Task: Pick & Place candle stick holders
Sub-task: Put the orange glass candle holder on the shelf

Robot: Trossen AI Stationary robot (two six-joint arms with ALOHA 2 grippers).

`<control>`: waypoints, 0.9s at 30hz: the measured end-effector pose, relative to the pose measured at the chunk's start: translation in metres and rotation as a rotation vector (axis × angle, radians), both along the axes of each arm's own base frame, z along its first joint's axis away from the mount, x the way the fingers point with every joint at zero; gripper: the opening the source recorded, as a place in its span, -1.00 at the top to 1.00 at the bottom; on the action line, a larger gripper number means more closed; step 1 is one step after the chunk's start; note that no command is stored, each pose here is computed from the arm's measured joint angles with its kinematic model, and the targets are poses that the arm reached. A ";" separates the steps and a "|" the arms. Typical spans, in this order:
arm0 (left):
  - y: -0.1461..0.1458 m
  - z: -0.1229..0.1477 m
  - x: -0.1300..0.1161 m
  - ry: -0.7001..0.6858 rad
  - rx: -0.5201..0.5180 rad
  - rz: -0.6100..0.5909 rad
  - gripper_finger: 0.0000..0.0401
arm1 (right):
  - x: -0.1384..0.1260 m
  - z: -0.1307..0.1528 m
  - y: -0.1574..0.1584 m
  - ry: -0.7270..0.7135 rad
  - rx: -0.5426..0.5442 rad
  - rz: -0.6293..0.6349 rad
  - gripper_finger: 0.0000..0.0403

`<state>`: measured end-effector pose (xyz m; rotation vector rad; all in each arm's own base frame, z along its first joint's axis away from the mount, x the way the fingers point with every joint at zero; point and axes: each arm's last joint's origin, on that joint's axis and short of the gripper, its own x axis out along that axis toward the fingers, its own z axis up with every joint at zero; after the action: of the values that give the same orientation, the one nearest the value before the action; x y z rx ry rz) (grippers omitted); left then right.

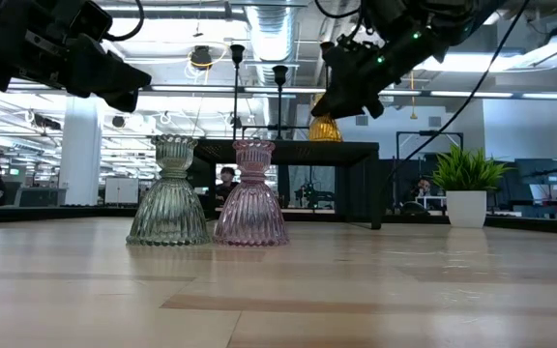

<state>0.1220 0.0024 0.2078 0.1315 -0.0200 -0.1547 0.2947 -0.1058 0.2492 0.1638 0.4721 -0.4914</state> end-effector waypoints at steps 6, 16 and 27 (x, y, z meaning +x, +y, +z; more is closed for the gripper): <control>0.000 0.000 0.000 0.000 0.000 0.000 0.95 | -0.002 0.001 -0.002 0.008 -0.007 -0.021 0.39; 0.000 0.000 0.000 0.000 0.000 0.000 0.95 | -0.004 0.002 -0.001 0.017 -0.020 -0.019 0.38; 0.000 0.000 0.000 0.000 0.000 0.000 0.95 | -0.004 0.001 -0.001 0.026 -0.024 -0.008 0.08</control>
<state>0.1220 0.0024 0.2078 0.1315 -0.0198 -0.1551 0.2903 -0.1064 0.2502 0.1366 0.4912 -0.5076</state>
